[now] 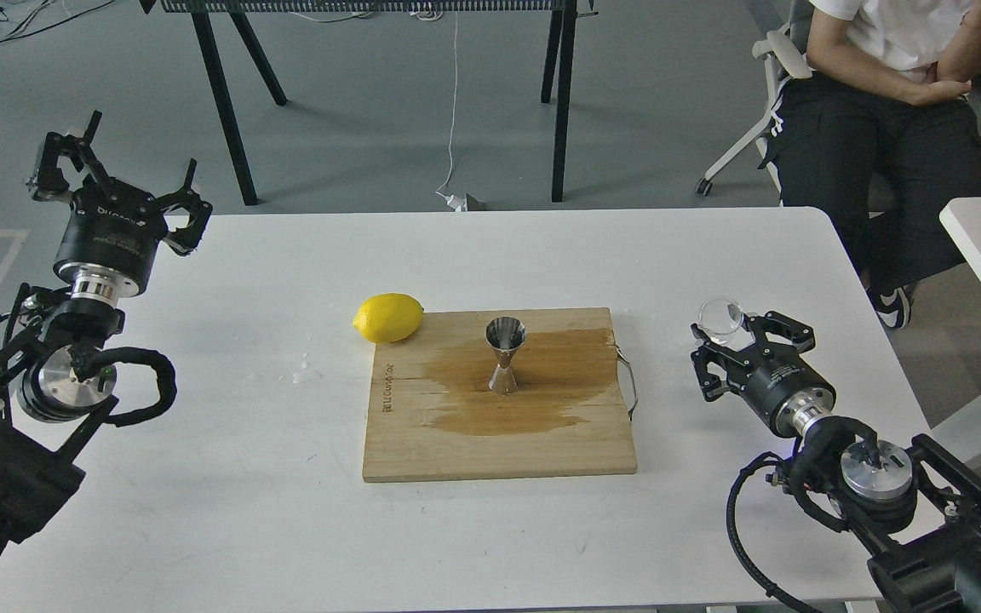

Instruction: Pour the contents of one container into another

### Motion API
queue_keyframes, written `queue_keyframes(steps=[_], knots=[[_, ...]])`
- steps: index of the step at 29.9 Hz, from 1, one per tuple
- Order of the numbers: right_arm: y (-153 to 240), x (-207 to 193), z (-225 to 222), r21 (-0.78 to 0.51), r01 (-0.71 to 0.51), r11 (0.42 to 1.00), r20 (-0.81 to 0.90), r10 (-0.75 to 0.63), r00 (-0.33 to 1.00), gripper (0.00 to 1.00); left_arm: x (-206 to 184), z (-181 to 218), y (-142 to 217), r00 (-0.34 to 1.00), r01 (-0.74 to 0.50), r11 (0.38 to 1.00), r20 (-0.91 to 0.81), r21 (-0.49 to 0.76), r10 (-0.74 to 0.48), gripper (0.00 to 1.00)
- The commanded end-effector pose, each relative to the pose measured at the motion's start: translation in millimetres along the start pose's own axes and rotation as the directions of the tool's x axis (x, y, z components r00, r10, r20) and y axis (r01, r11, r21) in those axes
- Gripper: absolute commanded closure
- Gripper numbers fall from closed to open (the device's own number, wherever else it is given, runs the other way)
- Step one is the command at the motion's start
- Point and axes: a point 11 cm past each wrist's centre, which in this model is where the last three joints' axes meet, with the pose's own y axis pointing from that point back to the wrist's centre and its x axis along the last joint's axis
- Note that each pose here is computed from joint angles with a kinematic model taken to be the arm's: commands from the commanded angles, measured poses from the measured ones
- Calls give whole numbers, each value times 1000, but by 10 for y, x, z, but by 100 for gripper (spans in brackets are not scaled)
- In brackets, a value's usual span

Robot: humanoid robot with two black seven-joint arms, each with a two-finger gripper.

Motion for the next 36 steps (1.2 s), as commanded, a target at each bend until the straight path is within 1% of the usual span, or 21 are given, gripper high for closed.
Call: queue_keyframes(steps=[1, 5, 9, 12, 14, 16, 21, 25, 29, 33, 36], knots=[[32, 147, -115, 11, -5, 1000, 41, 5, 999, 58, 0, -17, 1, 1000, -3, 1000, -5, 1, 3, 0], [34, 244, -163, 28, -20, 999, 74, 18, 997, 57, 3, -17, 2, 1000, -3, 1000, -5, 1, 3, 0], [-8, 250, -78, -4, -15, 1000, 97, 15, 995, 57, 6, -9, 2, 1000, -3, 1000, -4, -1, 3, 0], [-66, 236, -77, -3, -19, 1000, 103, 19, 995, 57, 15, -4, 7, 1000, -6, 1000, -1, -2, 6, 0], [-111, 257, -20, -6, -39, 999, 121, 39, 992, 59, 12, -9, 7, 1000, -5, 1000, -3, -3, 5, 0], [-163, 265, 109, -12, -42, 999, 175, 43, 984, 59, 13, -19, 8, 1000, -8, 1000, -2, -1, 8, 0], [-173, 351, 120, -2, -118, 993, 236, 115, 965, 59, 14, -18, 8, 1000, -9, 1000, 0, -2, 9, 0], [-167, 371, 47, 17, -148, 989, 261, 139, 955, 59, 14, -18, 8, 1000, -9, 1000, 0, -2, 9, 0], [-196, 330, 8, 18, -156, 988, 254, 146, 956, 57, 14, -16, 8, 1000, -9, 1000, 0, -4, 9, 0], [-194, 339, 26, 6, -161, 987, 249, 154, 956, 51, 8, -28, 8, 1000, -8, 1000, -3, -3, 8, 0], [-190, 349, 41, 1, -163, 987, 246, 158, 956, 49, 3, -29, 7, 1000, -7, 1000, -4, -3, 7, 0]])
